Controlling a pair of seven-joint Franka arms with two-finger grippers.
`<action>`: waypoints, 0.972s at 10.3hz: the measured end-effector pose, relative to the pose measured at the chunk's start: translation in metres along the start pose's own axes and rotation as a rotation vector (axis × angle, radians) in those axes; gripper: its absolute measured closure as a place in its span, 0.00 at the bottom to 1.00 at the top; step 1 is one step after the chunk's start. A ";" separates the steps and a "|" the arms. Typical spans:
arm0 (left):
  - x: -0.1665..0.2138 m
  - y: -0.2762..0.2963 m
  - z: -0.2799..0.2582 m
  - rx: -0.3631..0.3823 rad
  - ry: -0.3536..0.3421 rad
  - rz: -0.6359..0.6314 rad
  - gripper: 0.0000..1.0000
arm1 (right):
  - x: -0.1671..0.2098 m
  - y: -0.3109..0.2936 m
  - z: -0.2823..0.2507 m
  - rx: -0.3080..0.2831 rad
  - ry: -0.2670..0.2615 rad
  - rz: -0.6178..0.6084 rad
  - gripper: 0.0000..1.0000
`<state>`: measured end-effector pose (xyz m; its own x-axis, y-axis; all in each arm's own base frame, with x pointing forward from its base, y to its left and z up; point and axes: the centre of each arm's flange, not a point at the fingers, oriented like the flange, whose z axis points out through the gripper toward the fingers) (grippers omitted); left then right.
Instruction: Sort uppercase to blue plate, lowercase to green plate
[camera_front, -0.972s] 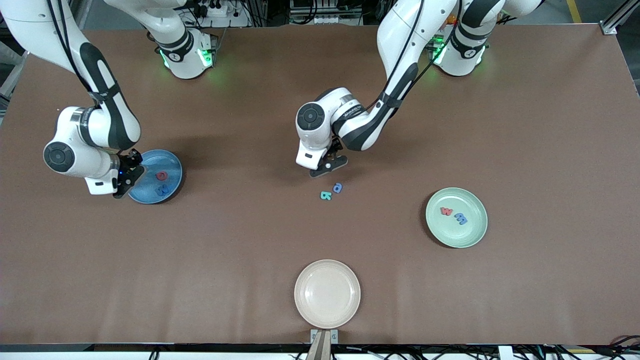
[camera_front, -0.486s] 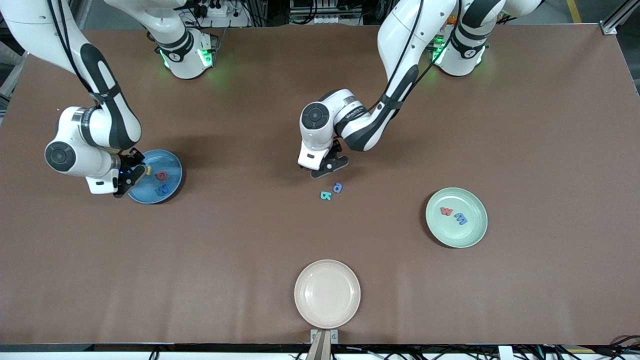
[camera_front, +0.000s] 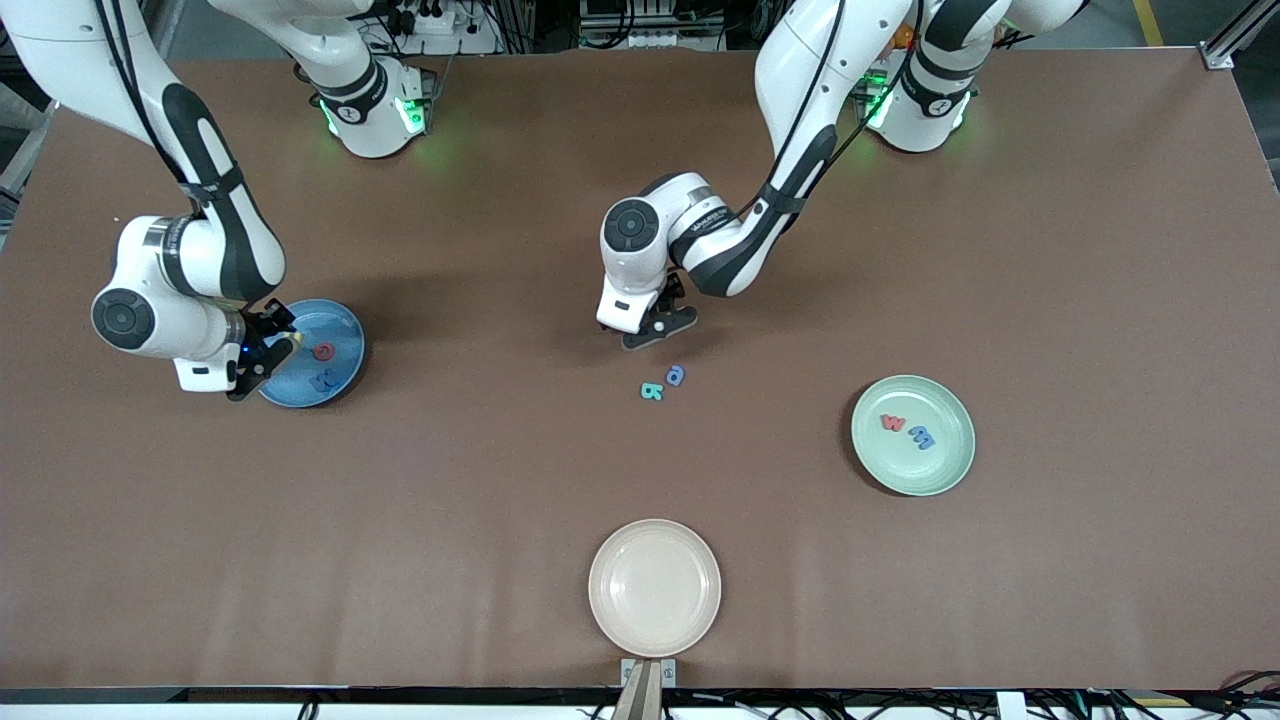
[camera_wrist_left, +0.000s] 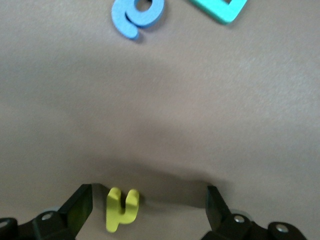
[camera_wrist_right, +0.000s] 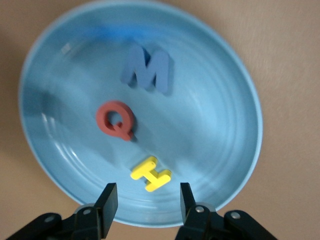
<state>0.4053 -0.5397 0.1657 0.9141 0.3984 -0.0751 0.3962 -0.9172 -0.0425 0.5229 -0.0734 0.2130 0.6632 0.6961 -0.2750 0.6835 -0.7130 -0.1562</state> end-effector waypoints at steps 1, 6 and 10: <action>-0.003 -0.003 -0.001 0.004 0.000 -0.001 0.00 | 0.006 -0.002 -0.009 0.003 -0.003 0.000 0.42; -0.004 -0.008 -0.009 -0.014 0.009 -0.002 0.00 | 0.048 -0.027 -0.049 0.005 -0.011 0.029 0.42; -0.009 -0.016 0.005 -0.030 0.009 0.002 0.00 | 0.072 -0.036 -0.103 -0.023 0.021 0.100 0.42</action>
<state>0.3905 -0.5280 0.1623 0.9158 0.3961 -0.0662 0.3962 -0.9181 -0.0127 0.5777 0.0115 0.2969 0.7342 0.6237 -0.2683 0.6206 -0.7768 -0.1072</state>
